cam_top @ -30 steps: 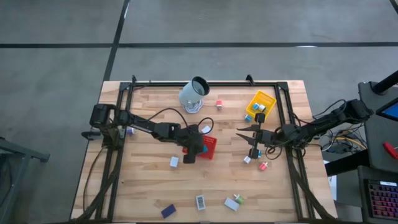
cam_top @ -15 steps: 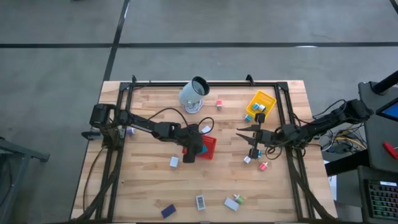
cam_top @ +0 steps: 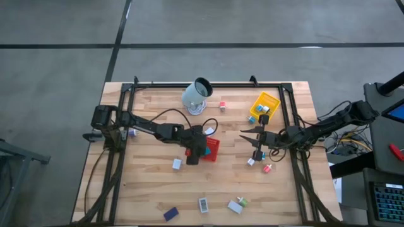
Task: Pick & Place Office items
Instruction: Put the violet charger adapter into the yellow basket
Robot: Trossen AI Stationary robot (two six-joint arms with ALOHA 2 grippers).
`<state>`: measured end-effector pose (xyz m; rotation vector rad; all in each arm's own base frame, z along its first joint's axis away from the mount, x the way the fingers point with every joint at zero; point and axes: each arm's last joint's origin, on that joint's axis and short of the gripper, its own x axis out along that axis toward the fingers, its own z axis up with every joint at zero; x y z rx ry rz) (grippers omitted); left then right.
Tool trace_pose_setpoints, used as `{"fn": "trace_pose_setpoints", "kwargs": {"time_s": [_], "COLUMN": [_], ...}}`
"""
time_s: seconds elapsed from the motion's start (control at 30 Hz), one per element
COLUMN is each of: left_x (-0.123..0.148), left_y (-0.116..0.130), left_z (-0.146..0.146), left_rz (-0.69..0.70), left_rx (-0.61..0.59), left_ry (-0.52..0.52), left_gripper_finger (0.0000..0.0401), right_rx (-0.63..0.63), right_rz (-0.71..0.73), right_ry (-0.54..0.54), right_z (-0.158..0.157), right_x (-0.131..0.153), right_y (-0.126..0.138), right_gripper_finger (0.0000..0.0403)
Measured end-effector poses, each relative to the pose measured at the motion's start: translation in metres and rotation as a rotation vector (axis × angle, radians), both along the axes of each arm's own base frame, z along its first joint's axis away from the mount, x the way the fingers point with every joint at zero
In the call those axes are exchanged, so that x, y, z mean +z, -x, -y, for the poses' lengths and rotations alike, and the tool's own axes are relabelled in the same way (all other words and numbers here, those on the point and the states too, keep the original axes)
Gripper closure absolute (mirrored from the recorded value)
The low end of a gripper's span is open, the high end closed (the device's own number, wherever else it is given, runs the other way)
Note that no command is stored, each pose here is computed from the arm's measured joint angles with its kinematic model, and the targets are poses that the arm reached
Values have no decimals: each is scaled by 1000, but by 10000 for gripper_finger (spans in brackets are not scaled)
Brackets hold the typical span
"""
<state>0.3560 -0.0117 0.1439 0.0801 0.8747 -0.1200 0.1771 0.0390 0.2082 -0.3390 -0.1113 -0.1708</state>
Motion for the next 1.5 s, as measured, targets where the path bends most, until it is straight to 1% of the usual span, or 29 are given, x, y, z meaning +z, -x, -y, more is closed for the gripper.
{"fn": "trace_pose_setpoints", "kwargs": {"time_s": [0.13,0.23,0.37,0.5,0.63,0.73,0.97,1.2,1.33,1.5], "left_x": [14,31,53,69,80,86,97,92,85,82], "left_y": [0,3,12,25,46,64,110,154,174,187], "left_z": [0,0,0,-1,-2,-3,-7,-10,-12,-14], "left_rz": [68,148,273,439,598,672,756,804,782,729], "left_rx": [-22,-38,-47,-47,-34,-27,28,116,172,220], "left_ry": [-19,-35,-46,-58,-86,-94,-129,-152,-151,-148], "left_gripper_finger": [137,137,137,137,137,137,137,137,137,137], "right_rx": [0,1,1,2,2,2,2,1,1,1], "right_rz": [-1,-2,-4,-6,-6,-6,0,1,1,3], "right_ry": [0,-2,-6,-6,-6,-5,-2,-1,-1,-1], "right_z": [0,0,0,0,0,0,0,0,0,0], "right_x": [0,-1,-1,-2,-2,-2,-2,-2,-2,-1], "right_y": [0,0,1,1,1,1,1,1,1,1], "right_gripper_finger": [330,330,330,330,330,330,330,330,330,330]}}
